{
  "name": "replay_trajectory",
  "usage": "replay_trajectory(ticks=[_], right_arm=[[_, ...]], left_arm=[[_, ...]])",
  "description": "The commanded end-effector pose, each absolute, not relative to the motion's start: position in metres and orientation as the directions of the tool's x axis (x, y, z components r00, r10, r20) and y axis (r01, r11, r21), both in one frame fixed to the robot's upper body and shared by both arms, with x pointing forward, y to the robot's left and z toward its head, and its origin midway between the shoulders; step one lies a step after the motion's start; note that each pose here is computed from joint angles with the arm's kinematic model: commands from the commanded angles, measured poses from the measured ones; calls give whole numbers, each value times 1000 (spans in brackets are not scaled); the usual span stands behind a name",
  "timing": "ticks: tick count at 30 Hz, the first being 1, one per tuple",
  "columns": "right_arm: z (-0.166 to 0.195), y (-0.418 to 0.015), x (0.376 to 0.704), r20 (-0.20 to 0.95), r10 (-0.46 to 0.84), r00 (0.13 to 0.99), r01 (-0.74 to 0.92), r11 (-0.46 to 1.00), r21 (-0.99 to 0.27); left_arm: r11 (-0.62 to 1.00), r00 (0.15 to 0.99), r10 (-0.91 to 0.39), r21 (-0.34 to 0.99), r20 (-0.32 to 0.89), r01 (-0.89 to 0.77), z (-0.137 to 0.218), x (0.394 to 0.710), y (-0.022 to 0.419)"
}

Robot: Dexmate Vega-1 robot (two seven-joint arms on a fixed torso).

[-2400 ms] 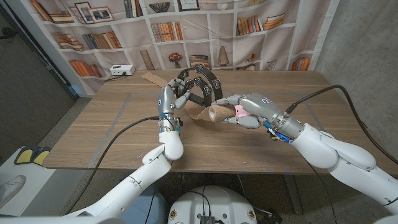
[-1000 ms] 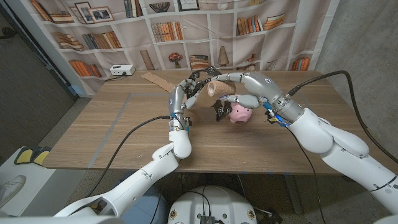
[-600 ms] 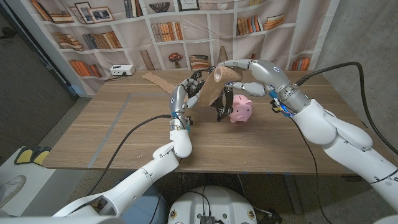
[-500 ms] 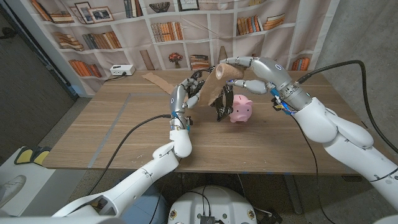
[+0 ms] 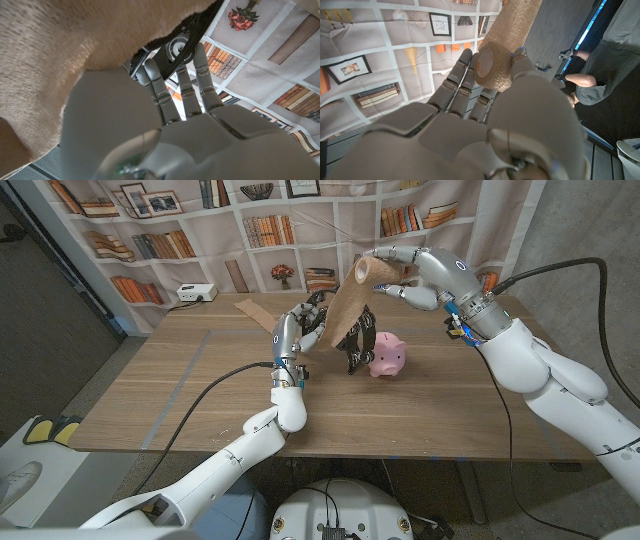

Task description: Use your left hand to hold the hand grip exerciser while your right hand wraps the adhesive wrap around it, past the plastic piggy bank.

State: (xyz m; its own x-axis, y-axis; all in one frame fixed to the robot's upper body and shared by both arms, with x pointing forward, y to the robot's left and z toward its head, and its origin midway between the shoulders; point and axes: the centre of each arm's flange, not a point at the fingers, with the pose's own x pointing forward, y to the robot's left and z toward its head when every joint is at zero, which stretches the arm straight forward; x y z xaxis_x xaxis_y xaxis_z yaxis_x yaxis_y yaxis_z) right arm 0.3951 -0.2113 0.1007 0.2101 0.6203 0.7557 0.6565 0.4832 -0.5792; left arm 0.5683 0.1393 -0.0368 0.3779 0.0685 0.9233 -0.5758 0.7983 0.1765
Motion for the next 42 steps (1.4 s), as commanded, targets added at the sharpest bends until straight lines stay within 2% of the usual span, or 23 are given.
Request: replay_trajectory(ticks=[1, 16, 28, 42], right_arm=[[124, -215, 386, 779, 604, 169, 701, 481, -526], [150, -222, 376, 800, 582, 145, 752, 460, -471], [165, -232, 371, 819, 556, 141, 779, 448, -438], [185, -239, 367, 837, 529, 140, 811, 424, -404]], left_arm=[[798, 379, 56, 187, 924, -573, -40, 565, 141], [803, 369, 16, 208, 929, -559, -44, 559, 137], [807, 355, 47, 174, 934, -564, -44, 555, 143], [822, 348, 21, 182, 937, -540, -46, 549, 137]])
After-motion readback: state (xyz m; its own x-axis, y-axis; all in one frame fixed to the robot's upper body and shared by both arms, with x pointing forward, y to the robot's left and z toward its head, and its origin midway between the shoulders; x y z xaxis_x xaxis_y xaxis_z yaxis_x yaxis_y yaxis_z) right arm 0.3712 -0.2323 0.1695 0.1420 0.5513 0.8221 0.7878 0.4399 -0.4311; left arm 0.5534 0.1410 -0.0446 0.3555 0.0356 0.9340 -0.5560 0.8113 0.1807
